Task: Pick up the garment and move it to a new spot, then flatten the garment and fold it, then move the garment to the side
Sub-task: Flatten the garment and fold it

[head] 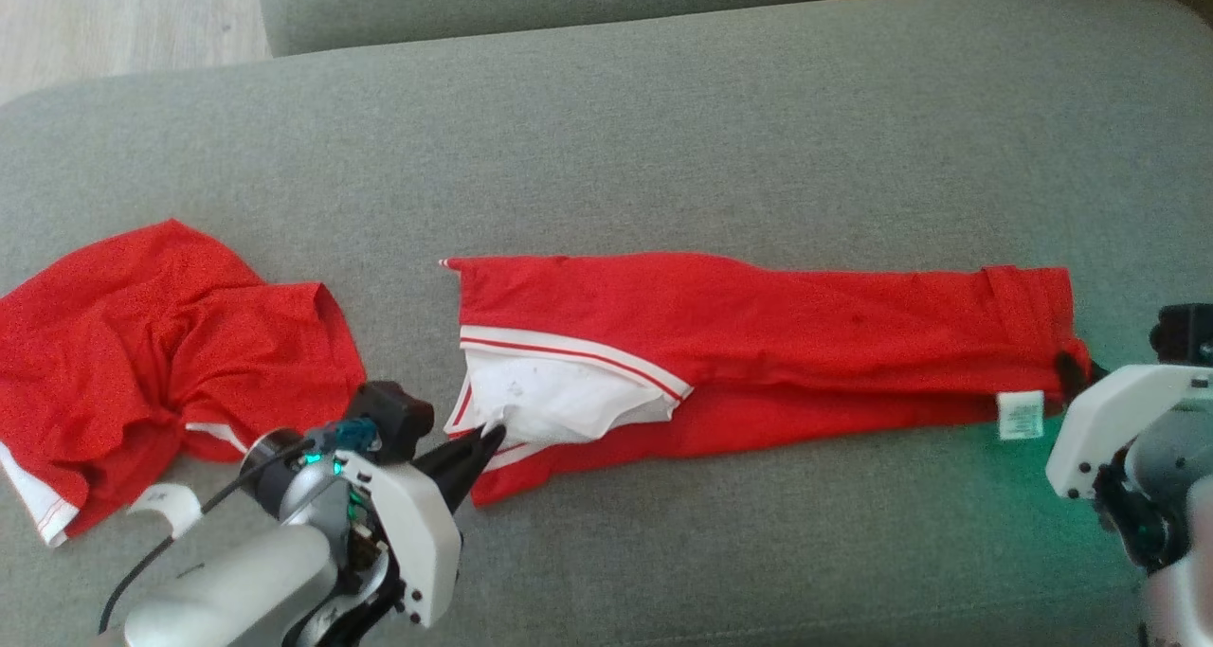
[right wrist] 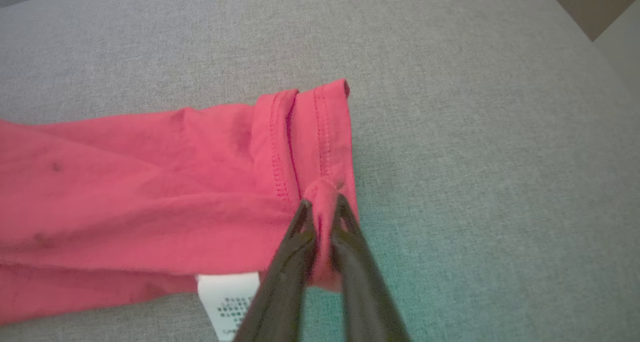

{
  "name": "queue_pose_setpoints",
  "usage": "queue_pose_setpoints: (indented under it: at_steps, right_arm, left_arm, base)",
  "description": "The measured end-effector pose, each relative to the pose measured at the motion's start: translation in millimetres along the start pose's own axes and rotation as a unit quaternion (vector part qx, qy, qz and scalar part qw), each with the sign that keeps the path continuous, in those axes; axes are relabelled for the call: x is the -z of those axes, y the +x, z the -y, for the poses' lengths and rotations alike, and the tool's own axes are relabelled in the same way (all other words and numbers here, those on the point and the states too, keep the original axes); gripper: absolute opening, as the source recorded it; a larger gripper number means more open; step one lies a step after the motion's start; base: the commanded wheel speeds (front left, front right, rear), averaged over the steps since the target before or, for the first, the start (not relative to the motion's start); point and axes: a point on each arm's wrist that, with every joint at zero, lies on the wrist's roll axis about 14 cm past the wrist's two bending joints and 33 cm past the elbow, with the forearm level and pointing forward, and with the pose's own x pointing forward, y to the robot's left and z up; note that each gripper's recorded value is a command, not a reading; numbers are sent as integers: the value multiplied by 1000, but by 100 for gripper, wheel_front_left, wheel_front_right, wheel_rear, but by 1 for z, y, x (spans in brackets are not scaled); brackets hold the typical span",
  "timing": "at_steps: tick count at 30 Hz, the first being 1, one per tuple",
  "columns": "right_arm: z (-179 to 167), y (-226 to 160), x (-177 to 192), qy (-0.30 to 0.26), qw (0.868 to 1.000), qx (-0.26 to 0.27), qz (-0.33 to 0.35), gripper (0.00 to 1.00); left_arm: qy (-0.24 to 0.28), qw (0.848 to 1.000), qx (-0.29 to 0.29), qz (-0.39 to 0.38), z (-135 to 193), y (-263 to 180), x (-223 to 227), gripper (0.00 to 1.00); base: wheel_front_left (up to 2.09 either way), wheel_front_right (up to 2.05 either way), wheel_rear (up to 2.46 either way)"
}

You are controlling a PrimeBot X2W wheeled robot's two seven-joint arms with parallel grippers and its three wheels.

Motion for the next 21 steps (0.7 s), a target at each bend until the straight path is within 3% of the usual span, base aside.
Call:
queue_pose_setpoints:
  at_steps: [6, 7, 9, 16, 21]
  right_arm:
    - [6, -5, -7, 8, 1000, 9, 16, 100]
    - [7, -6, -9, 8, 1000, 10, 21, 100]
    - [6, -9, -17, 12, 999, 10, 40, 100]
    - [-11, -25, -63, 25, 986, -14, 164, 100]
    - [-18, -47, -98, 34, 962, -27, 270, 100]
  left_arm:
    - [-1, 1000, 0, -11, 0, -1, 5, 0]
    - [0, 1000, -1, -10, 0, -2, 5, 18]
    - [0, 1000, -3, -9, -1, -3, 4, 100]
    - [-30, 995, -50, 78, -23, -9, -38, 100]
    - [-74, 966, -106, 226, -50, -25, -106, 100]
  base:
    - [0, 0, 0]
    - [0, 0, 0]
    - [0, 0, 0]
    - [0, 0, 0]
    - [0, 0, 0]
